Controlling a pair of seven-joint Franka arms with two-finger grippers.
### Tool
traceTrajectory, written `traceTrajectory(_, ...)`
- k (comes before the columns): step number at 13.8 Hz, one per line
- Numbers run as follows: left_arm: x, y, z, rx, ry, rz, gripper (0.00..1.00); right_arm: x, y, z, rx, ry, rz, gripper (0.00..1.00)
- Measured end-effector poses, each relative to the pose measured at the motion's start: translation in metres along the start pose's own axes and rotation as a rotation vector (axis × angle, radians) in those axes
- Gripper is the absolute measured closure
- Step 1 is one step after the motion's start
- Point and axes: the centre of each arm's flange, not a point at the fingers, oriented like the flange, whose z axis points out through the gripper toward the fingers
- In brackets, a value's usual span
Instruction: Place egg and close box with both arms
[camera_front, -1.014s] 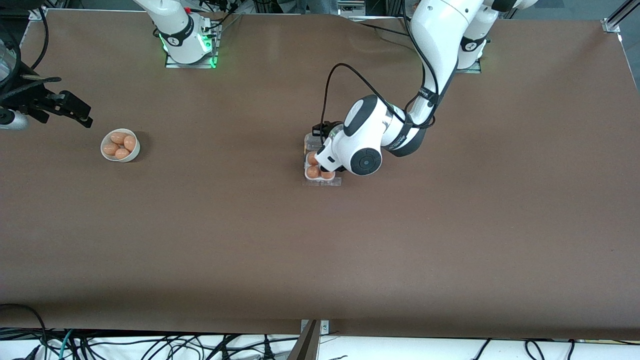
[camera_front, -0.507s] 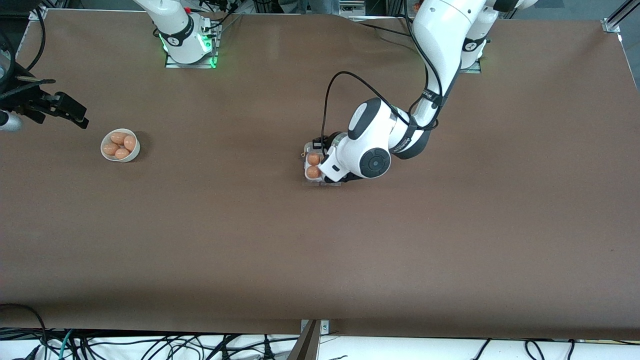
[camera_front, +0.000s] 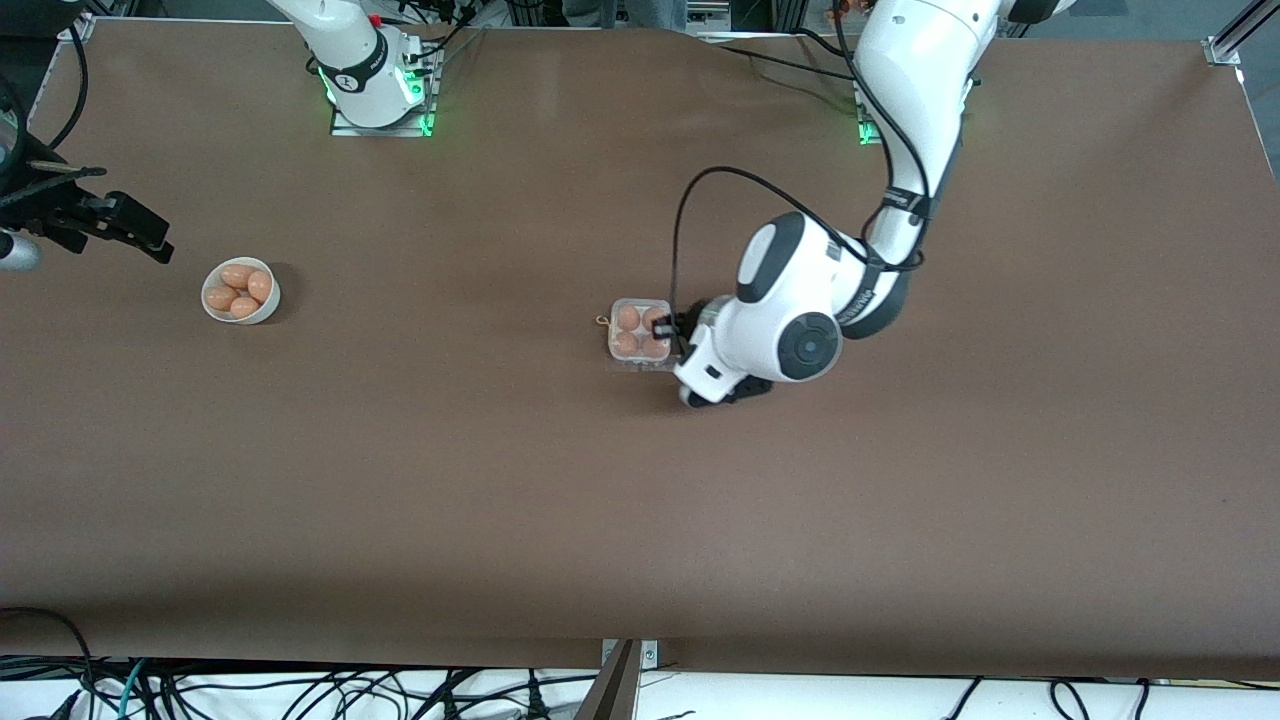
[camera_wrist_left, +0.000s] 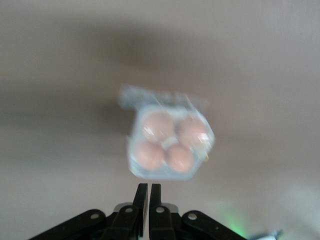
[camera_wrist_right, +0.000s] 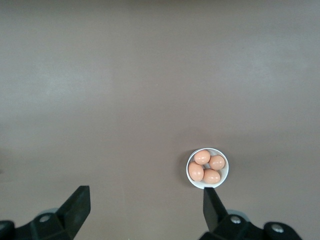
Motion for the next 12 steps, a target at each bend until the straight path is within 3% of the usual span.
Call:
traceTrajectory(3, 0.005, -0.026, -0.099, 0.187, 0.159, 0.040, 0.67, 0.002, -0.001, 0.004, -0.001, -0.004, -0.002, 0.00)
traceTrajectory(7, 0.009, -0.085, -0.221, 0.282, 0.316, -0.031, 0.26, 0.002, -0.001, 0.004, 0.000, -0.004, -0.002, 0.00)
traceTrajectory(9, 0.018, -0.119, -0.248, 0.345, 0.353, -0.026, 0.05, 0.002, -0.001, 0.004, 0.000, -0.004, -0.002, 0.00)
traceTrajectory(10, 0.021, -0.132, -0.254, 0.372, 0.344, -0.013, 0.00, 0.002, -0.001, 0.004, 0.000, -0.004, -0.002, 0.00)
traceTrajectory(12, 0.030, -0.161, -0.265, 0.389, 0.315, -0.001, 0.00, 0.002, -0.001, 0.004, 0.000, -0.004, -0.002, 0.00)
